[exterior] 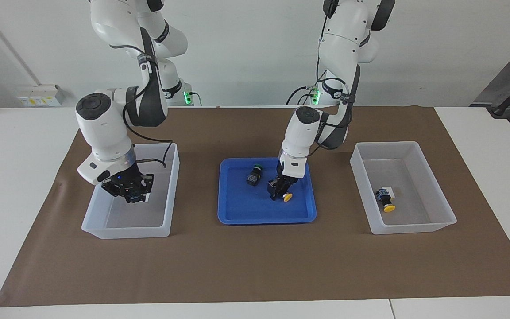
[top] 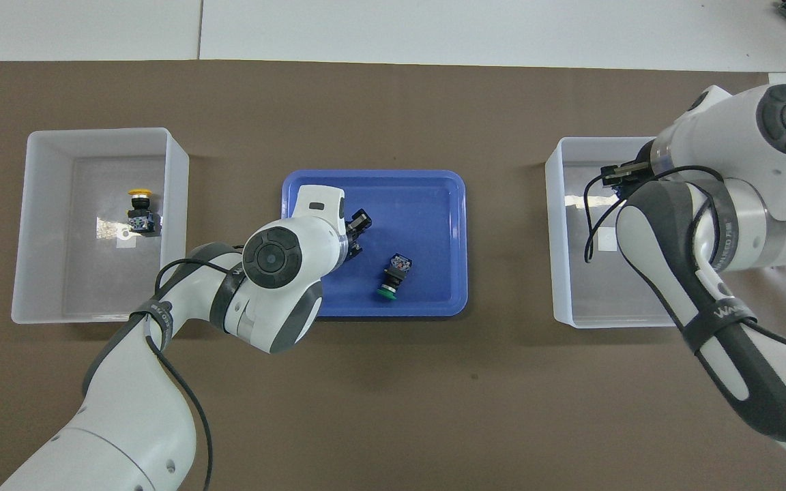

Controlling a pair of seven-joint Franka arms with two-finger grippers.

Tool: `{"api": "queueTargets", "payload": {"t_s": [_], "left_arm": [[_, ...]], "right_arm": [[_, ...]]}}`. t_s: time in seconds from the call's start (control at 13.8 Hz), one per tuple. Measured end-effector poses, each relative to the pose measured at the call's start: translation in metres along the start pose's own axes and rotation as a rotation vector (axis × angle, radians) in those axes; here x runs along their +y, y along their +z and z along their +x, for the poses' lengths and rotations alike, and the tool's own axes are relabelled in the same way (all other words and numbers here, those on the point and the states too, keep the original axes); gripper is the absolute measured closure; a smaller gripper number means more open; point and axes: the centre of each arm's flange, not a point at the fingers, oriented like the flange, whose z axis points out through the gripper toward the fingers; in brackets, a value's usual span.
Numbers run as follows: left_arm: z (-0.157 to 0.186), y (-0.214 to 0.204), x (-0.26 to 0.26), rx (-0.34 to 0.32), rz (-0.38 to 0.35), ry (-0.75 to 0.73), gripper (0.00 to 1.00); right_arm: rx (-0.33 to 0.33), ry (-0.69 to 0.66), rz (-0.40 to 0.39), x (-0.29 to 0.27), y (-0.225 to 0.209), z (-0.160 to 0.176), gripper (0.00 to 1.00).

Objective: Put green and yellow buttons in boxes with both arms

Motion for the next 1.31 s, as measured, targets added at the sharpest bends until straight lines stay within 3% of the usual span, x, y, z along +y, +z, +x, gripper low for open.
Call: {"api": "queueTargets", "payload": {"t_s": [0.22,0.29,0.51,0.65,0.94,1.31], "left_arm": [[0.006,-0.001,-0.001,0.006,0.0,-0.008,0.8],[0.011,-0.004,0.0,0.009,0.001,-0.014,0.9],[0.045,-0.026,0.012,0.007,0.04,-0.049,0.92],[0.081,-0.048,0.012,0.01,0.065,-0.075,0.92],[0.156,-0.099,-0.019,-0.003,0.135,-0.014,0.92],[0.23,-0.146,-0.092,-0.096,0.215,0.217,0.92]], "right_arm": [[0.053,-0.06,-0.012,0.022,0.043,-0.017,0.57],[0.059,-0.068,-0.013,0.021,0.052,-0.019,0.51],[0.071,-0.078,-0.011,0.014,0.052,-0.016,0.19],[0.086,-0.07,0.0,0.006,0.03,-0.01,0.01],[0.047,0.175,0.077,-0.074,-0.044,0.003,0.0],[0.034,0.364,0.128,-0.202,-0.041,-0.011,0.0]]}}
